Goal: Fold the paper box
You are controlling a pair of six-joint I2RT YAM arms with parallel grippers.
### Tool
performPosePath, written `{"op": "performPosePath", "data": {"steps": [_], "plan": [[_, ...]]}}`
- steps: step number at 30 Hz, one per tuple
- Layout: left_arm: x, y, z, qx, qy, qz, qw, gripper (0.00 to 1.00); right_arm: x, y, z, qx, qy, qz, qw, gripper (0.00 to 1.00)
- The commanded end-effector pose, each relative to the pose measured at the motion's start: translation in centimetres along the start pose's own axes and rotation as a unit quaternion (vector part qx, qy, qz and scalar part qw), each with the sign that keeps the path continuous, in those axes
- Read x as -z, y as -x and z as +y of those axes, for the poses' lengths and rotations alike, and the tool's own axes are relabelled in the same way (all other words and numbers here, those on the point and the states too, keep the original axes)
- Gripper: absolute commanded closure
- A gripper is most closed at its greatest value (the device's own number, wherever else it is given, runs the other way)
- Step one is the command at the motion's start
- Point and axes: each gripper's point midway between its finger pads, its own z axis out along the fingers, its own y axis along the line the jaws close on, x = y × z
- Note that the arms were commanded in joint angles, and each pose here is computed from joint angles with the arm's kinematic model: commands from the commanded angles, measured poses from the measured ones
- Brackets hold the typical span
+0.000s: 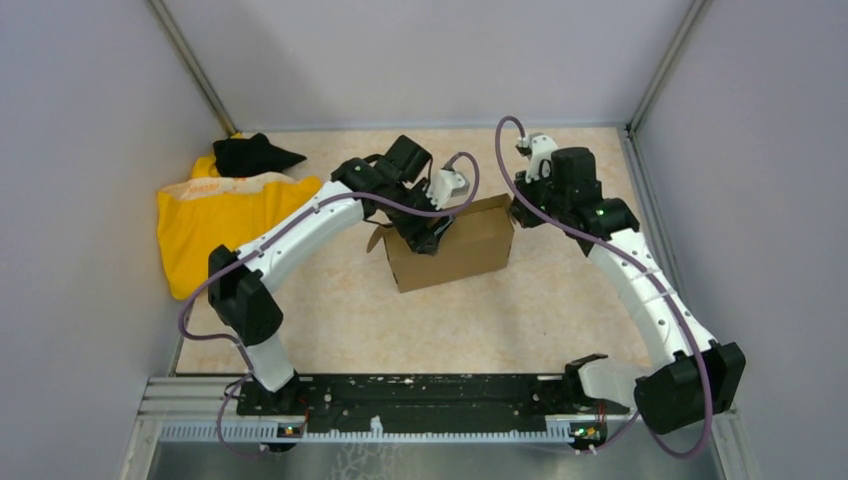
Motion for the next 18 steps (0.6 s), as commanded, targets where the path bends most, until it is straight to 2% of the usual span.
{"op": "performPosePath", "data": {"steps": [1, 18], "plan": [[-0.87, 0.64, 0.15, 0.013, -0.009, 0.002, 1.000, 0.27, 0.98, 0.40, 2.44, -0.028, 0.040, -0.020, 0.999, 1.00], [-1.18, 0.79, -0.53, 0.012, -0.013, 0.007, 1.000, 0.23, 1.31, 0.83, 2.80, -0.068, 0.039, -0.027, 0.997, 1.00]]}}
